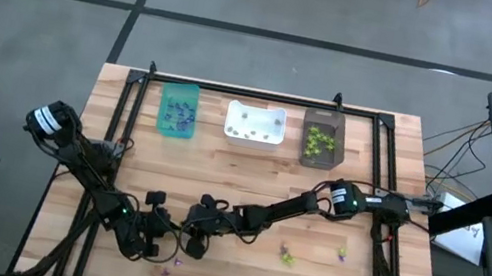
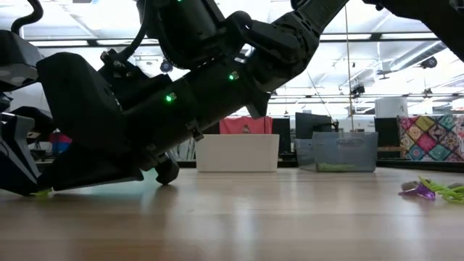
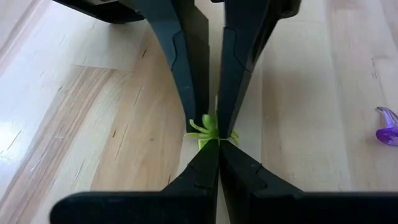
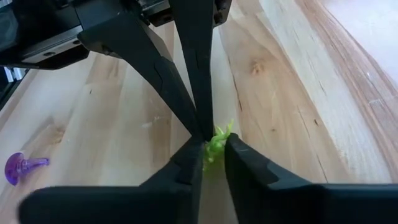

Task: Sort Halloween decoration
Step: Put the green spider toy into the black bin

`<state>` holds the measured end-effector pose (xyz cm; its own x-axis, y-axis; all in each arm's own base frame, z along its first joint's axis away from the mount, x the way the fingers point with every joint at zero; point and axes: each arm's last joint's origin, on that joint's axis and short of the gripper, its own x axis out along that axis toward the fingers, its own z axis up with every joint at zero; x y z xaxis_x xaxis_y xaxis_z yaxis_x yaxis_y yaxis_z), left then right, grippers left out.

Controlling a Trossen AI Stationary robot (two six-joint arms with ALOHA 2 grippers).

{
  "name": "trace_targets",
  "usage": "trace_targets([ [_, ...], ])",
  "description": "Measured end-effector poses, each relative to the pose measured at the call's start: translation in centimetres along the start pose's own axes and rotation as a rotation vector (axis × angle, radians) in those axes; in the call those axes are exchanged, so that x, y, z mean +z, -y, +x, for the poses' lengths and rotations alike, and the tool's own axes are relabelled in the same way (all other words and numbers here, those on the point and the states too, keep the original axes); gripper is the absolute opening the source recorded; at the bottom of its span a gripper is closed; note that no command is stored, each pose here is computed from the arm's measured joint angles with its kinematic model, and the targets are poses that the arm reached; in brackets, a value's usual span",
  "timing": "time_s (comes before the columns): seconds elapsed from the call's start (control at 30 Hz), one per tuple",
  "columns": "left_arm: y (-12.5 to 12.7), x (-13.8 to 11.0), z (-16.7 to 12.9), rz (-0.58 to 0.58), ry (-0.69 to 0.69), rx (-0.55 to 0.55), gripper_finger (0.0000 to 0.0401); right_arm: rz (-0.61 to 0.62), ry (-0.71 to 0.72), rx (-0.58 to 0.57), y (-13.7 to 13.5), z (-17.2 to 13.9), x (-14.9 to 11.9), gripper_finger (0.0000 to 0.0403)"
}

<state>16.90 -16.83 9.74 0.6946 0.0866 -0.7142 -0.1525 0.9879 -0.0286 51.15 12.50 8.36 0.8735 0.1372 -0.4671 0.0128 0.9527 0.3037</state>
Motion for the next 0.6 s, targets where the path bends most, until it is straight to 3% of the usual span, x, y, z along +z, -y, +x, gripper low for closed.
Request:
trace_targets([
  [0.13, 0.0, 0.1, -0.2, -0.004, -0.003, -0.01, 0.0, 0.0, -0.003, 0.005, 0.0, 0.0, 0.0, 0.0015],
  [0.6, -0.4, 1.4, -2.4, -0.029, -0.04, -0.111, 0.0, -0.052, -0.055, -0.027, -0.3, -1.8, 2.1, 0.0009],
])
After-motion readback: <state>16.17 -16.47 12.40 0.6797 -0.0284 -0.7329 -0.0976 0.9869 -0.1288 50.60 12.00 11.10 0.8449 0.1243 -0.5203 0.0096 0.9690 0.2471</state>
